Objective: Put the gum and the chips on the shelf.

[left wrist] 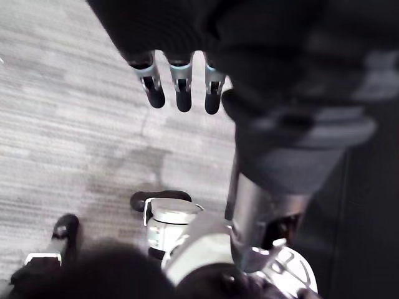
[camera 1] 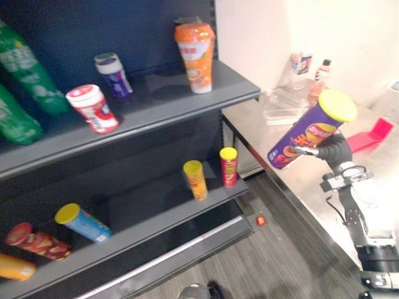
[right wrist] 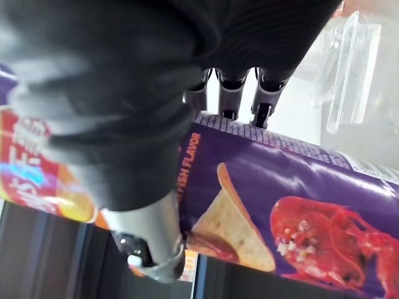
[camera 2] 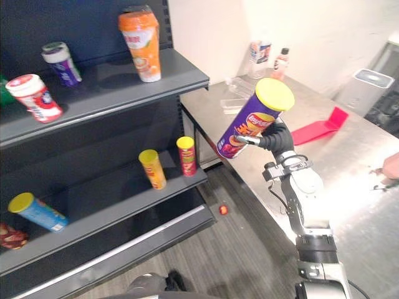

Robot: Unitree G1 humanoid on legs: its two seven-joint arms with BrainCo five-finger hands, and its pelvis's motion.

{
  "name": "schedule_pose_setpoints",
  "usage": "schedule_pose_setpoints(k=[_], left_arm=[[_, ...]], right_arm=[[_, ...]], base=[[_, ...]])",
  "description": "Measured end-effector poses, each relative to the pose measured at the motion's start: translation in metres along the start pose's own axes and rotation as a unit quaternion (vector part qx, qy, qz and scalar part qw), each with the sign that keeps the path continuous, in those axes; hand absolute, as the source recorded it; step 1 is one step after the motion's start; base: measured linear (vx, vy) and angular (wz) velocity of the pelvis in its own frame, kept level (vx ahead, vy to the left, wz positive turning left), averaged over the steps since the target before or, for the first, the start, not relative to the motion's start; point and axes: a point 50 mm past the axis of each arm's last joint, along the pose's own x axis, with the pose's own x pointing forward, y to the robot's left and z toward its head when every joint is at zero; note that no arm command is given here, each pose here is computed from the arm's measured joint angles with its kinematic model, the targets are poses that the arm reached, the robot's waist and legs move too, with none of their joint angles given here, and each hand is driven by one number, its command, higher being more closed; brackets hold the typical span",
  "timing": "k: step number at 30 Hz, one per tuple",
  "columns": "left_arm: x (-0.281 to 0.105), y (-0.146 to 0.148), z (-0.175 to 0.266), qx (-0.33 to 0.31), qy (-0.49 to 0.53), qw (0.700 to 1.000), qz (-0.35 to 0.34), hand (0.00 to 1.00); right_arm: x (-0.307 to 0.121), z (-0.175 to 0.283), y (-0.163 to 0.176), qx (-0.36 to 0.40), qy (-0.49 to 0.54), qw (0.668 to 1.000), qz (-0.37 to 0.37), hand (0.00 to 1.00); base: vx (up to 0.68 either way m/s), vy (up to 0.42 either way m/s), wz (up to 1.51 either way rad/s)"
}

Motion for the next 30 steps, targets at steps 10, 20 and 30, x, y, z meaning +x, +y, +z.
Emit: schedule_pose_setpoints(k=[10,20,30], left_arm=[[-0.003,0.003,-0.027,0.034,0.032,0.999,0.011,0.0],[0.006,-0.014,0.033,0.061,-0.043,0.997,-0.016,0.0],[0.009,-0.023,0.054,0.053,-0.055,0.997,-0.018,0.0]], right_arm=[[-0.028,-0.013,-0.018,-0.008,0.03,0.997,-0.071,1.0],[-0.054,0.006,-0.032,-0.061,0.002,0.99,-0.131,1.0],[-0.067,0.003,-0.024,-0.05,-0.003,0.989,-0.136,1.0]], base=[[-0.03,0.168,0.73],[0.08,0.112,0.87],[0.11,-0.021,0.31]])
